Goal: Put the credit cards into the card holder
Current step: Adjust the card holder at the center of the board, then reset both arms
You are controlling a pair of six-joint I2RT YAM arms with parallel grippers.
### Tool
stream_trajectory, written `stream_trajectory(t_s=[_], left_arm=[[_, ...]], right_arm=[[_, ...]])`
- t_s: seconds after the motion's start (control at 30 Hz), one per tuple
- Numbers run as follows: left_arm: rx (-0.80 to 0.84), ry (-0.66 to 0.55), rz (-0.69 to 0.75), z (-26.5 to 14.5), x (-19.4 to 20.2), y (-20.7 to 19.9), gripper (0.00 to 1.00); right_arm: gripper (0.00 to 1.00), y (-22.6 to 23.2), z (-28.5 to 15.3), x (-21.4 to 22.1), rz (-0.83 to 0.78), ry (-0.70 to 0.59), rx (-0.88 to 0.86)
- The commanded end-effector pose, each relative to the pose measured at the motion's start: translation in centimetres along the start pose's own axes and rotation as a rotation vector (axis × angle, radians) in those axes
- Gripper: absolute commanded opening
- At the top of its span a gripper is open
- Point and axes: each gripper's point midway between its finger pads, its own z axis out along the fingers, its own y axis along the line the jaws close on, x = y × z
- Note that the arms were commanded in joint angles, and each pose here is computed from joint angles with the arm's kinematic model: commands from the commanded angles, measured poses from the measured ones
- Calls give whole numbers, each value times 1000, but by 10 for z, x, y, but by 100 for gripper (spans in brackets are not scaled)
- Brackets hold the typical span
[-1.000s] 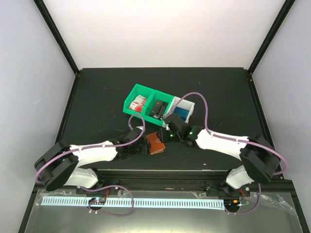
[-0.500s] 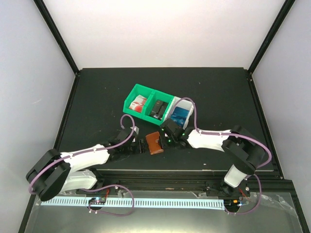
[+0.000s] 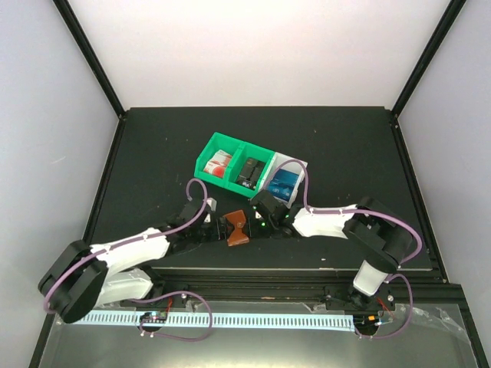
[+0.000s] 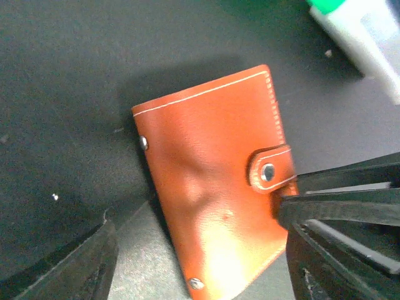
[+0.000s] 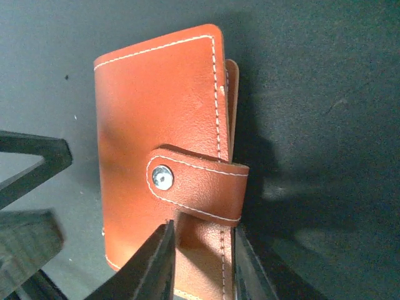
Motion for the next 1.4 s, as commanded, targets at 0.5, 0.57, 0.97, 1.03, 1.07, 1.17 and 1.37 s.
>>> stream_trajectory(t_s=[0.5,0.57,0.97,1.03,1.07,1.17,1.37], left_arm=[[76,-477,271,-149,-60,-36,99],[95,-542,293,-176,-65,-43,99],[62,-814,278,-325,-77,-48,99],[57,-854,293,-343,-77,-47,99],[55,-872,305,-351,-76,-46,99],[57,-908,347,-368,-74,-48,99],[38,-943,382,-386,-72,-46,99]], right_arm=[[74,-16,-187,-58,-166,-543,217],[81,-25,-226,-58,-153,-643,241],[88,-55,-406,-24,-46,-1056,139],[89,-61,-422,-19,-25,-1098,139],[90,-64,-427,-17,-20,-1109,137],[91,-71,-440,-12,-1,-1137,145],[91,-73,-447,-8,-9,-1135,151]])
